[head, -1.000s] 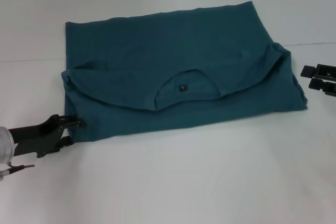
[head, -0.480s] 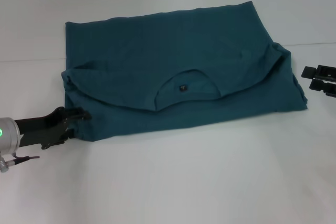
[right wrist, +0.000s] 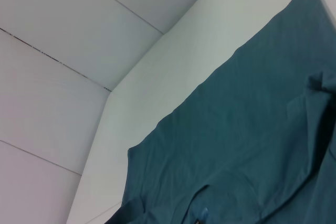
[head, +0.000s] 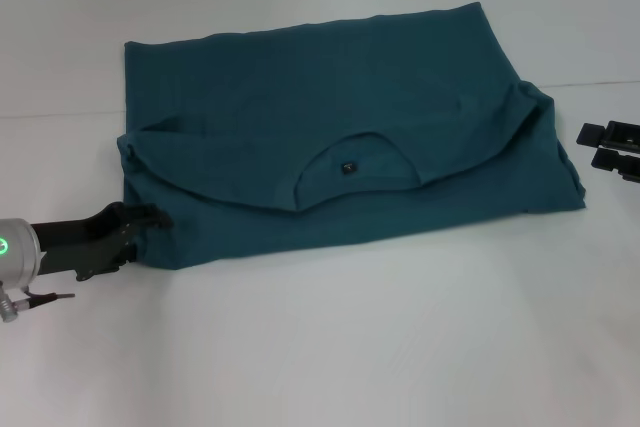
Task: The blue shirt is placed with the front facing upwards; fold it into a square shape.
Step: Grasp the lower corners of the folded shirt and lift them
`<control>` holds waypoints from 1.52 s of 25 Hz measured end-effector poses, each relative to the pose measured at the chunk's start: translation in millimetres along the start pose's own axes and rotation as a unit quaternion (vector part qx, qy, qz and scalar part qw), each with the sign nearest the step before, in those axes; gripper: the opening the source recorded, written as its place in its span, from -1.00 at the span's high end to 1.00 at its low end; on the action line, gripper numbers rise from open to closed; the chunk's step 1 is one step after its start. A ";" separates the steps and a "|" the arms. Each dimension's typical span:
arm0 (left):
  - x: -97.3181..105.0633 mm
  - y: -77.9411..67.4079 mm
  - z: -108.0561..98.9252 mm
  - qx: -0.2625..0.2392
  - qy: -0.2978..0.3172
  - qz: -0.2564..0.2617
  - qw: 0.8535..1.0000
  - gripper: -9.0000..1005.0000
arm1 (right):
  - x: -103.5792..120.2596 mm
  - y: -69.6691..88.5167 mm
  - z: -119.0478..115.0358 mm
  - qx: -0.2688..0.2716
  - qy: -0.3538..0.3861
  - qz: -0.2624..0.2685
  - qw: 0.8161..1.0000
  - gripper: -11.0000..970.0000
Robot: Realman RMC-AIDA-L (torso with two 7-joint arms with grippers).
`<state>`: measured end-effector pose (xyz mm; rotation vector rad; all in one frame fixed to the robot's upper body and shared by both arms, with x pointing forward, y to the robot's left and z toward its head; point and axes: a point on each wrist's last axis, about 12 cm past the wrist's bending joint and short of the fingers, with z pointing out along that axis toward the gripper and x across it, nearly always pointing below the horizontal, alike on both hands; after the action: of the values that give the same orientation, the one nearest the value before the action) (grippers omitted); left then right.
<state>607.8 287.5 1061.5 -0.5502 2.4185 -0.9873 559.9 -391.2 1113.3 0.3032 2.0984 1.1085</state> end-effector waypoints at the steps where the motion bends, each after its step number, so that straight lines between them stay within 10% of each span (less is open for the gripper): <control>1: -0.1 -0.4 0.1 0.000 0.000 0.000 1.000 -0.11 | 0.0 0.0 0.0 0.000 0.000 0.000 1.000 -0.23; 11: -0.8 -6.0 2.7 -0.011 0.017 0.016 1.000 -0.08 | -1.5 -0.5 -1.7 0.000 -0.005 0.001 1.000 -0.23; 14: -0.9 -6.0 2.8 -0.012 0.016 0.016 1.000 0.37 | -1.5 -0.4 -2.0 -0.001 -0.006 0.002 1.000 -0.23; 28: -6.5 -7.8 -13.3 0.044 0.025 0.010 0.999 0.90 | -4.3 -3.4 -5.5 0.021 0.018 -0.014 1.000 -0.22; 38: -14.1 -6.7 -22.1 0.059 0.014 0.010 0.998 0.95 | -51.1 3.7 -20.7 0.121 0.096 -0.061 0.986 -0.21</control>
<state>608.2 302.3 1084.1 -0.4723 2.3677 -1.1272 580.9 -427.7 1149.0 0.1850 2.3939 0.8404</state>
